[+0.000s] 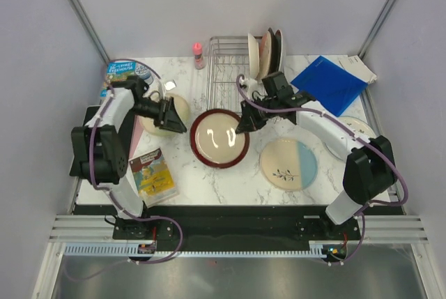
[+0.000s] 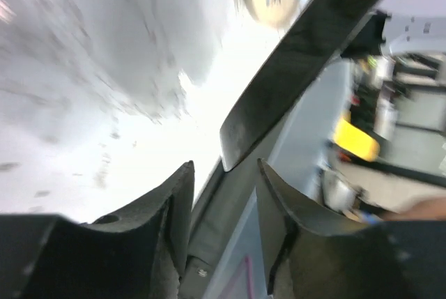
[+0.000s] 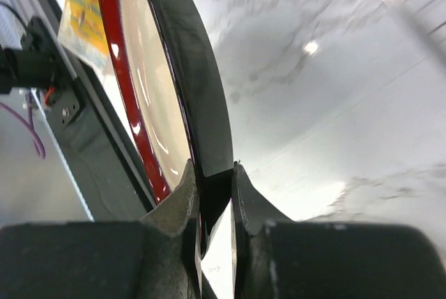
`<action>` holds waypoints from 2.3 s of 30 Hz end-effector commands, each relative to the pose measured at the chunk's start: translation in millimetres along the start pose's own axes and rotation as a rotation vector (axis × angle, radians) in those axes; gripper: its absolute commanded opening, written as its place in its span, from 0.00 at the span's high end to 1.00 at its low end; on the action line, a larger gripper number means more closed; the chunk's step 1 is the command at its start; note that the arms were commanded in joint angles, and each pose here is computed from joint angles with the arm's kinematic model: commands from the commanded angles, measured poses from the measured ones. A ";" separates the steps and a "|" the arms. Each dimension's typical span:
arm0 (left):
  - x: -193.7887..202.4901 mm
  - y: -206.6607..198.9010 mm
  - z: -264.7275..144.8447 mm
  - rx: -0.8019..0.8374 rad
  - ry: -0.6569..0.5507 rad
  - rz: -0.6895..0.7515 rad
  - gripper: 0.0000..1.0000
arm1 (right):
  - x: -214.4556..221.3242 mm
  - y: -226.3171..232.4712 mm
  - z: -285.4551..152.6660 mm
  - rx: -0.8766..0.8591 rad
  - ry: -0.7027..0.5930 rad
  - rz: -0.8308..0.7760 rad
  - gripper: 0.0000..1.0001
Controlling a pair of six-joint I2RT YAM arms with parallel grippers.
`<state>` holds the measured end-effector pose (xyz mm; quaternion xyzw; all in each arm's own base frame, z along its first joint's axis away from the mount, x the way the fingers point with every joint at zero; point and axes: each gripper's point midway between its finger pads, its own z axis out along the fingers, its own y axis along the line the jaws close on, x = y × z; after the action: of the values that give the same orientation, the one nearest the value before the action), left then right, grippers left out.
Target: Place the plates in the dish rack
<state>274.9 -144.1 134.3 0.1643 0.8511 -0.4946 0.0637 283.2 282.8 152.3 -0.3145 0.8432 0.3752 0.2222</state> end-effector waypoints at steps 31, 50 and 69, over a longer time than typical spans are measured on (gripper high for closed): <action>-85.0 0.5 -55.0 -0.333 -0.404 0.099 0.62 | -336.8 -80.5 -150.2 1.271 -1.103 -0.065 1.00; -74.0 -10.0 -47.3 -0.290 -0.410 0.116 0.63 | -296.6 -133.9 -116.1 1.510 -0.923 -0.040 1.00; -63.5 -0.3 -38.0 -0.280 -0.402 0.088 0.63 | -281.0 -159.1 -97.3 1.575 -0.849 -0.044 1.00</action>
<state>337.1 -119.1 157.5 0.0849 0.8857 -0.3754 0.2597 581.1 246.5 244.5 -0.0061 0.7413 -0.2424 0.6258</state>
